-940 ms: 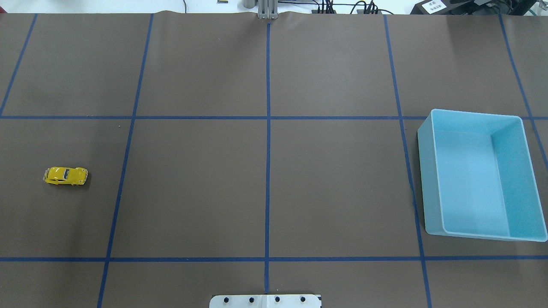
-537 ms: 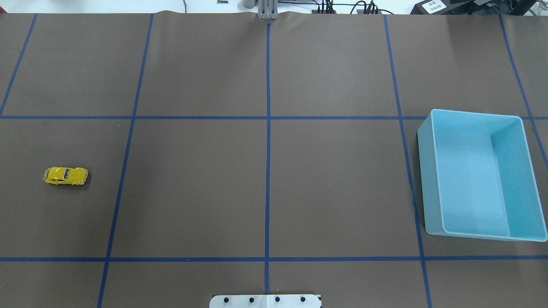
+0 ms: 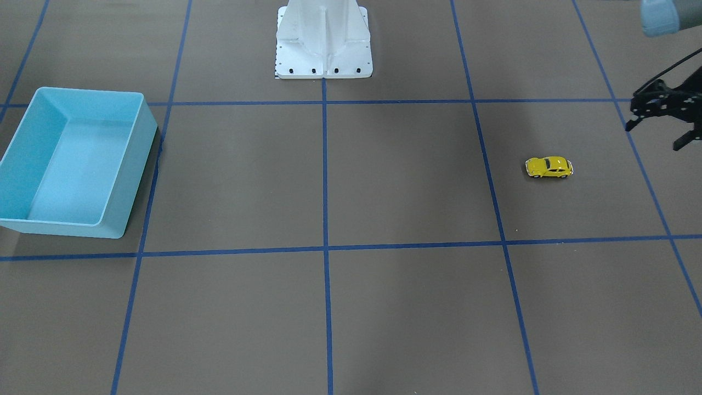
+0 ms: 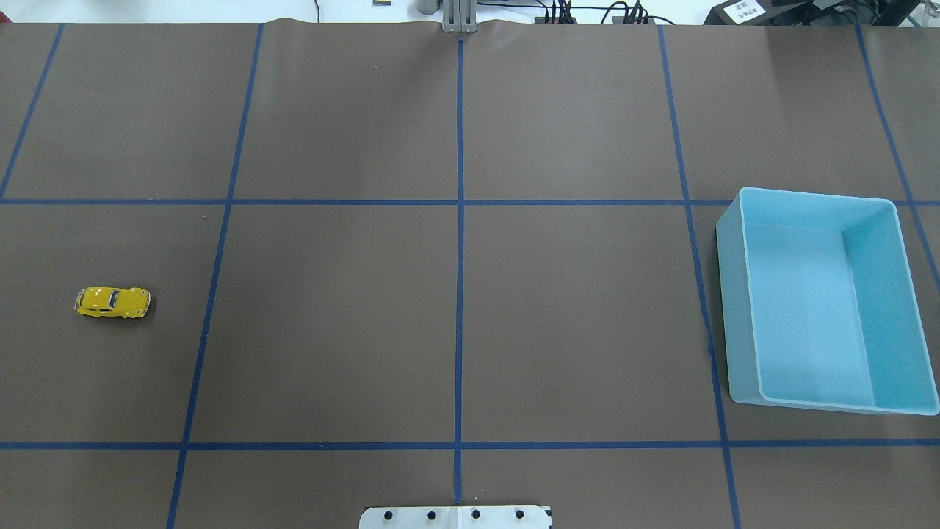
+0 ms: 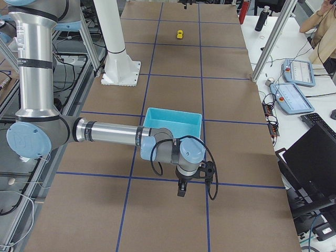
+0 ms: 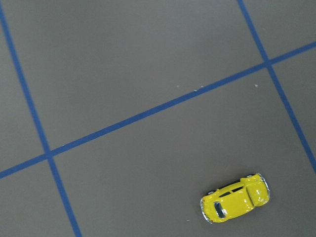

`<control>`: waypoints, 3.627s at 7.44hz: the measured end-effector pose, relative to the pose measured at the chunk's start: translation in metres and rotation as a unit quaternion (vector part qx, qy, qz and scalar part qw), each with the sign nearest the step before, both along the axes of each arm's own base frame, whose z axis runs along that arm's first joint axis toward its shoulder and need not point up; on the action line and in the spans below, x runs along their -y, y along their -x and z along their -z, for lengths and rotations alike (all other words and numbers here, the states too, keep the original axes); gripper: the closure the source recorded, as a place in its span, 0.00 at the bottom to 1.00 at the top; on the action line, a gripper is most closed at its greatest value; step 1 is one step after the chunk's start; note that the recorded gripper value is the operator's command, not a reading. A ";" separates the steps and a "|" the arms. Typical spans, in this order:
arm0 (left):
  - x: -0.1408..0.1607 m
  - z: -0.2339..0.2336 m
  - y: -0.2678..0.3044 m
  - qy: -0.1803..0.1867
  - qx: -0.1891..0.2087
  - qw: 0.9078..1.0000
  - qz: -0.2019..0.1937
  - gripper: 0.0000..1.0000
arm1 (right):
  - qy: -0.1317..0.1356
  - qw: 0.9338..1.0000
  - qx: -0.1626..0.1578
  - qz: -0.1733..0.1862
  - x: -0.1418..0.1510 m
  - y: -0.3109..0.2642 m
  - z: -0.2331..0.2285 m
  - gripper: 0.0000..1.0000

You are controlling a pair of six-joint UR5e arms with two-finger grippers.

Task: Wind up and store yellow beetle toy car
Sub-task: 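Lower the left gripper onto the yellow beetle toy car, then press the car down with the left gripper and drag it away from the bin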

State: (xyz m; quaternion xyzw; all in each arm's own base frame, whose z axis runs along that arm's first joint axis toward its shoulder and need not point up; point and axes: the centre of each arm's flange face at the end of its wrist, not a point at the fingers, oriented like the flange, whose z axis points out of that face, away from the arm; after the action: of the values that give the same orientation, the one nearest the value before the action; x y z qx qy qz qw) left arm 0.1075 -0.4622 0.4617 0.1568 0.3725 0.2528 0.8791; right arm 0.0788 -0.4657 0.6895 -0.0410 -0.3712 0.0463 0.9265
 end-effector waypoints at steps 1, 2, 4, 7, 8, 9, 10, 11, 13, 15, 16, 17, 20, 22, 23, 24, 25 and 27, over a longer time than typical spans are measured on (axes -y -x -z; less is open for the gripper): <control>-0.011 0.016 -0.031 -0.048 0.025 0.998 -0.036 0.00 | 0.001 1.000 -0.001 0.000 0.000 0.000 -0.001 0.00; -0.020 0.025 -0.057 -0.102 0.050 0.990 -0.082 0.00 | 0.001 1.000 -0.001 -0.001 0.000 0.000 -0.001 0.00; -0.032 0.024 -0.094 -0.188 0.076 0.961 -0.186 0.00 | 0.001 1.000 -0.001 -0.001 0.001 0.000 -0.001 0.00; -0.025 -0.012 -0.128 -0.297 0.067 0.910 -0.282 0.00 | 0.002 1.000 0.002 -0.001 0.001 0.000 0.001 0.00; -0.021 -0.027 -0.134 -0.318 0.063 0.900 -0.293 0.00 | 0.002 1.000 0.003 -0.001 0.000 0.000 0.001 0.00; -0.020 -0.037 -0.139 -0.331 0.063 0.891 -0.305 0.00 | 0.002 1.000 0.002 -0.001 0.000 0.000 0.001 0.00; -0.020 -0.043 -0.143 -0.338 0.061 0.884 -0.318 0.00 | 0.004 1.000 0.002 -0.001 0.000 0.000 -0.001 0.00; -0.023 -0.048 -0.149 -0.338 0.056 0.880 -0.329 0.00 | 0.005 1.000 0.002 0.000 -0.001 0.000 -0.003 0.00; -0.028 -0.062 -0.161 -0.327 0.048 0.878 -0.346 0.00 | 0.003 1.000 0.002 0.000 -0.001 0.000 -0.002 0.00; -0.028 -0.078 -0.165 -0.316 0.050 0.880 -0.352 0.00 | -0.001 1.000 0.001 0.000 0.003 0.000 0.001 0.00; -0.026 -0.085 -0.167 -0.310 0.051 0.881 -0.353 0.00 | -0.006 1.000 0.000 0.000 0.010 0.000 0.006 0.00; -0.025 -0.087 -0.170 -0.308 0.051 0.881 -0.355 0.00 | -0.012 1.000 -0.001 0.002 0.019 0.002 0.012 0.00; -0.025 -0.091 -0.178 -0.304 0.051 0.881 -0.359 0.00 | -0.016 1.000 -0.002 0.007 0.030 0.006 0.019 0.00; -0.023 -0.092 -0.181 -0.304 0.051 0.880 -0.360 0.00 | -0.011 1.000 -0.001 0.007 0.029 0.006 0.015 0.00; -0.022 -0.092 -0.182 -0.304 0.051 0.880 -0.361 0.00 | -0.009 1.000 -0.001 0.007 0.029 0.006 0.013 0.00; -0.021 -0.092 -0.183 -0.304 0.051 0.880 -0.362 0.04 | -0.008 1.000 -0.001 0.007 0.028 0.007 0.011 0.00; -0.020 -0.093 -0.184 -0.304 0.051 0.879 -0.363 0.16 | -0.007 1.000 -0.001 0.007 0.026 0.007 0.010 0.00; -0.020 -0.094 -0.186 -0.308 0.050 0.878 -0.363 0.58 | -0.004 1.000 -0.001 0.007 0.024 0.007 0.006 0.00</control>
State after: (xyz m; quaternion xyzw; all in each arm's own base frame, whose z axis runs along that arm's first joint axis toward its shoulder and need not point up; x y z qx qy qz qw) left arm 0.2930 -0.4424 0.5555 0.2603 0.2627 0.6634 0.6505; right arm 0.0722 -0.4901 0.6830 -0.0396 -0.3702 0.0377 0.9274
